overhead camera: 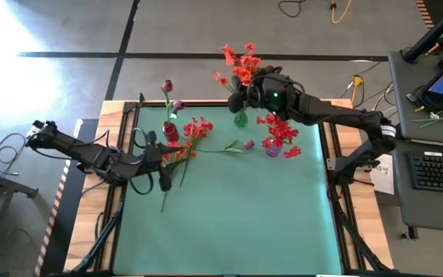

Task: Sort flowers into vase by color
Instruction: Put the bottom orange flowers into the green flower vase

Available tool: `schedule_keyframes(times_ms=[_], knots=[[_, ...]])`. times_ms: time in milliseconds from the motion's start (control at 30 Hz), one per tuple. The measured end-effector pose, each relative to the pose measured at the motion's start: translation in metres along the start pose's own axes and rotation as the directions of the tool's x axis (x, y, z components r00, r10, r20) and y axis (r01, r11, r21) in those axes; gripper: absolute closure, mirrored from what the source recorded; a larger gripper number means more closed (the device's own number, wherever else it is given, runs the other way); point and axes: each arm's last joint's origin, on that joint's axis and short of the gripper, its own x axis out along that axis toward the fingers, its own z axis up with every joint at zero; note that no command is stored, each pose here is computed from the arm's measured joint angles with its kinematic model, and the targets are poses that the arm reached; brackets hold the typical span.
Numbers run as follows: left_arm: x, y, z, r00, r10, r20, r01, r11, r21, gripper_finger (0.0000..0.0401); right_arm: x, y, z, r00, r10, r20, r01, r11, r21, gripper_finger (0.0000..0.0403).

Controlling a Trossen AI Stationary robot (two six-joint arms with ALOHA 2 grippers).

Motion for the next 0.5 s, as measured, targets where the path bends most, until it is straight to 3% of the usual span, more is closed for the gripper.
schedule_keyframes(times_ms=[500], knots=[[0.002, -0.001, -0.003, 1.0, 0.02, -0.023, -0.021, 0.999, -0.03, 0.0242, 0.038, -0.029, -0.023, 0.989, -0.116, -0.086, 0.115, 0.993, -0.021, 0.0385]])
